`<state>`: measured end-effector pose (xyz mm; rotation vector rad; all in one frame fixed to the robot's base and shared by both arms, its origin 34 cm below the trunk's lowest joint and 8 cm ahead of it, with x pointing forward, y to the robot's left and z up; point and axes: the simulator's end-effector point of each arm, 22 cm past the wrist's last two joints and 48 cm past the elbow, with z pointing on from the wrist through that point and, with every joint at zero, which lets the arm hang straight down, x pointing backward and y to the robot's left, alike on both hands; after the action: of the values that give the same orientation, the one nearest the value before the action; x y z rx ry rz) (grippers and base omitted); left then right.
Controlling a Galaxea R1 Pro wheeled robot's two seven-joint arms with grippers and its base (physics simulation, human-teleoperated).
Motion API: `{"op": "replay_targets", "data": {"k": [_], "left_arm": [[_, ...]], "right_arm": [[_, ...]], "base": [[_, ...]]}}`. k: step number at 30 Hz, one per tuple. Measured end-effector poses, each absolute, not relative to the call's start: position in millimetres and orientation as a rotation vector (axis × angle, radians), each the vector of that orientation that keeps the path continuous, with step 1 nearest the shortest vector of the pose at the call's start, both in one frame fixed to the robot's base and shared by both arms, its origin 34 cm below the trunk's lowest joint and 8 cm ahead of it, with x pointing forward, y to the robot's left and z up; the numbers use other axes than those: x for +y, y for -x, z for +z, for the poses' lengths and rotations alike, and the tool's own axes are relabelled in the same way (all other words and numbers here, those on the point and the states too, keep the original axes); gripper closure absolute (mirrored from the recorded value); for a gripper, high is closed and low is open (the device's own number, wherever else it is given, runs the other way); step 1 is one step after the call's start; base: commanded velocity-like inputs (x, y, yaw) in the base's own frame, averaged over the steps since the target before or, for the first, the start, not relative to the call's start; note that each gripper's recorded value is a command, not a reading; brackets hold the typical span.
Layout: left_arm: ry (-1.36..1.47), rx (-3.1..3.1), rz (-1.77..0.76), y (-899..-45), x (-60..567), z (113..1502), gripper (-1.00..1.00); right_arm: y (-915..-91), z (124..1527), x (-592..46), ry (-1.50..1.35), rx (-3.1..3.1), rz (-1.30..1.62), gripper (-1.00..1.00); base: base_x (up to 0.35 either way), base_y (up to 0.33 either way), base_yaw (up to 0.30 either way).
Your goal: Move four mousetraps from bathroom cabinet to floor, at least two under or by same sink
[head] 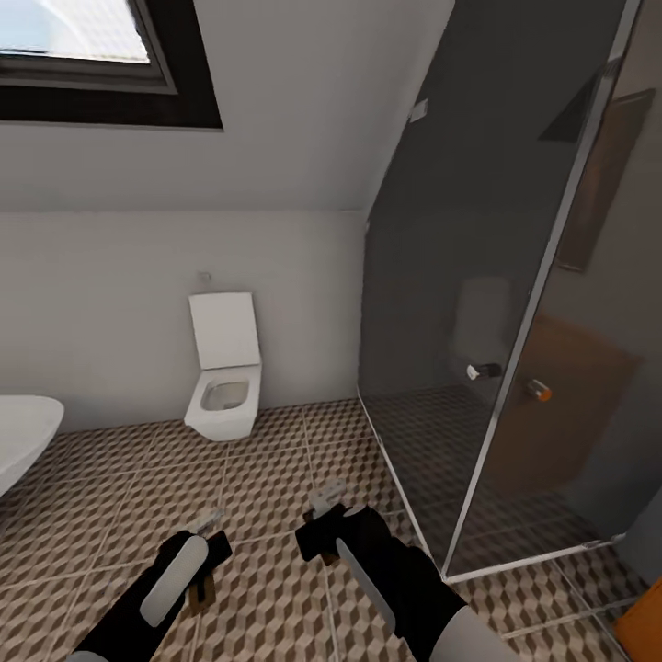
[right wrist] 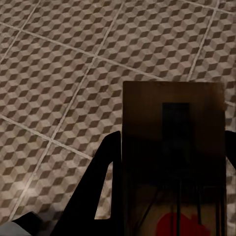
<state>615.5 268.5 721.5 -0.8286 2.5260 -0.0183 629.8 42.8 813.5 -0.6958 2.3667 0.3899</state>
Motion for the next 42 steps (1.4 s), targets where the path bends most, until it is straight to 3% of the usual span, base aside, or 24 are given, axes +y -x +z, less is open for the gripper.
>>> {"op": "replay_targets", "data": {"k": [11,18,27,34,42], "left_arm": [[1.137,2.269,-0.061,-580,357,738,1.0],[1.089,2.315,-0.064,-584,343,718,1.0],[0.773,2.361,0.035,-600,277,724,1.0],[1.121,2.359,0.137,-566,358,668,1.0],[1.082,2.403,0.109,-571,334,647,1.0]], "right_arm": [[-631,804,48,0.698,2.343,0.403,1.0],[-630,832,65,0.684,2.247,0.463,1.0],[-622,863,48,0.685,2.178,0.456,1.0],[-613,776,44,0.698,2.336,0.409,1.0],[-631,745,45,0.673,2.33,0.397,1.0]], "base": [[0.0,0.0,0.285],[0.0,0.0,0.286],[0.0,0.0,0.286],[0.0,0.0,0.286],[0.0,0.0,0.286]]}}
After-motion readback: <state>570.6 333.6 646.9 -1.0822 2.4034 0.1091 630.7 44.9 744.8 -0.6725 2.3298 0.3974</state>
